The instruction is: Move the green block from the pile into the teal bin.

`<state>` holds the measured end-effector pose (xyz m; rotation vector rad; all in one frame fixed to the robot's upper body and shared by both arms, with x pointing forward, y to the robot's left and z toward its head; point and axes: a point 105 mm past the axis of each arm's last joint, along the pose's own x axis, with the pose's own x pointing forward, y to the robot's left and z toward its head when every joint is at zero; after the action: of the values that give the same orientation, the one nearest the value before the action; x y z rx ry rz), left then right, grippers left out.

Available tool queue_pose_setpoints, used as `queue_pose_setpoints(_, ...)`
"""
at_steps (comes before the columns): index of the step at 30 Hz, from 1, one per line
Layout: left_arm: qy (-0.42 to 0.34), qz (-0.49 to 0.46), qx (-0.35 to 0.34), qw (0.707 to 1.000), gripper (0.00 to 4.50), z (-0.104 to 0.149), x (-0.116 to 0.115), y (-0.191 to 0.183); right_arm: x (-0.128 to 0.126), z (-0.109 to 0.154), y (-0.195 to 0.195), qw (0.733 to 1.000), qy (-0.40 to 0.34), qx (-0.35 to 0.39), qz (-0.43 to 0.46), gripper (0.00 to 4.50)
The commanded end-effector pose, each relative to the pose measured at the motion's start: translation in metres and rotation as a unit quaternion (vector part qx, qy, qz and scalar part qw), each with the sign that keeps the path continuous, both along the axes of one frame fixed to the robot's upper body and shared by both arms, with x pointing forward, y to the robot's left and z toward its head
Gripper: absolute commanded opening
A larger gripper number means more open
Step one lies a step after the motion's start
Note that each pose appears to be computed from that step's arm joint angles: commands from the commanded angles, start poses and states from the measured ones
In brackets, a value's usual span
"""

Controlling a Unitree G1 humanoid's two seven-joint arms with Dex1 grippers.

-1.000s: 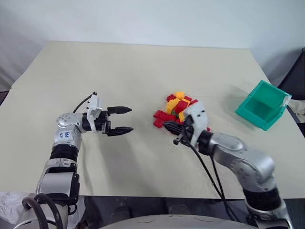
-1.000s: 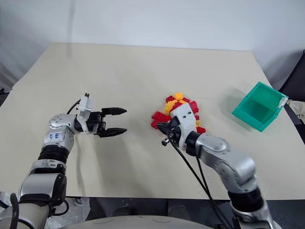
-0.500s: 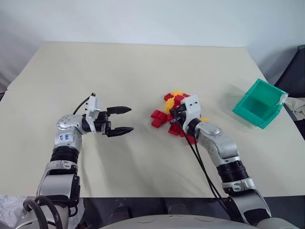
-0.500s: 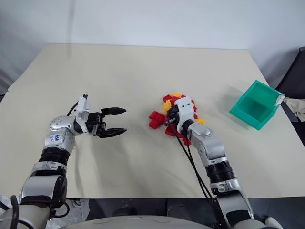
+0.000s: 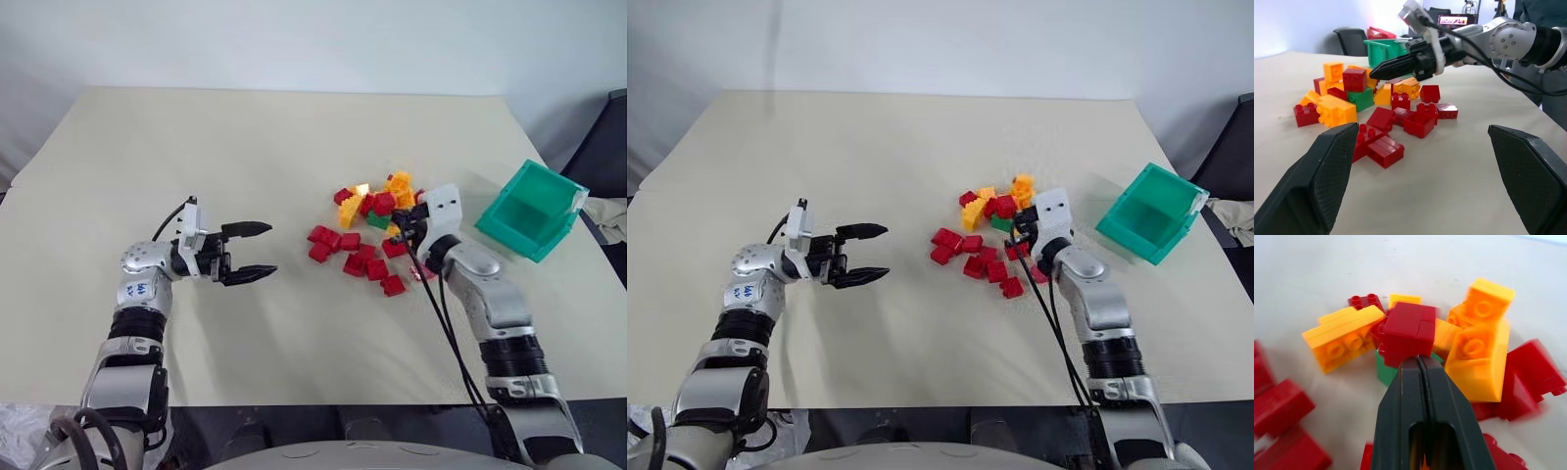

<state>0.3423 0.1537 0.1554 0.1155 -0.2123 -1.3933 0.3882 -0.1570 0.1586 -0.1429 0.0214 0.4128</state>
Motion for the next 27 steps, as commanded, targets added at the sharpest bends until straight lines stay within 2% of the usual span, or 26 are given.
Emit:
queue_pose_setpoints(1, -0.024, 0.003, -0.007, 1.000, 4.50, 0.008, -0.001, 0.001, -0.011, 0.027, -0.005, 0.999, -0.038, -0.011, 0.029, 0.03)
queue_pose_setpoints(5, -0.024, 0.006, -0.009, 1.000, 4.50, 0.009, 0.000, 0.000, -0.006, 0.033, -0.005, 0.999, -0.041, -0.008, 0.033, 0.03)
queue_pose_setpoints(8, -0.025, 0.008, -0.011, 1.000, 4.50, 0.009, 0.001, -0.001, 0.014, 0.032, 0.001, 0.999, -0.039, -0.006, 0.016, 0.03)
queue_pose_setpoints(12, -0.031, 0.013, -0.016, 0.999, 4.50, 0.011, 0.003, -0.003, 0.044, 0.018, 0.013, 1.000, -0.026, -0.001, -0.013, 0.03)
queue_pose_setpoints(16, -0.035, 0.016, -0.017, 0.999, 4.50, 0.011, 0.002, -0.003, 0.054, 0.004, 0.023, 0.999, -0.017, -0.024, -0.012, 0.03)
queue_pose_setpoints(19, -0.036, 0.021, -0.017, 0.999, 4.50, 0.012, 0.002, 0.000, 0.049, 0.007, 0.040, 0.999, -0.025, -0.021, 0.031, 0.03)
queue_pose_setpoints(22, -0.037, 0.029, -0.017, 0.999, 4.50, 0.012, 0.001, 0.003, 0.022, 0.009, 0.071, 0.992, -0.015, -0.007, 0.129, 0.03)
queue_pose_setpoints(27, -0.037, 0.031, -0.017, 0.999, 4.50, 0.013, 0.002, 0.003, -0.005, 0.022, 0.081, 0.981, -0.025, 0.010, 0.193, 0.03)
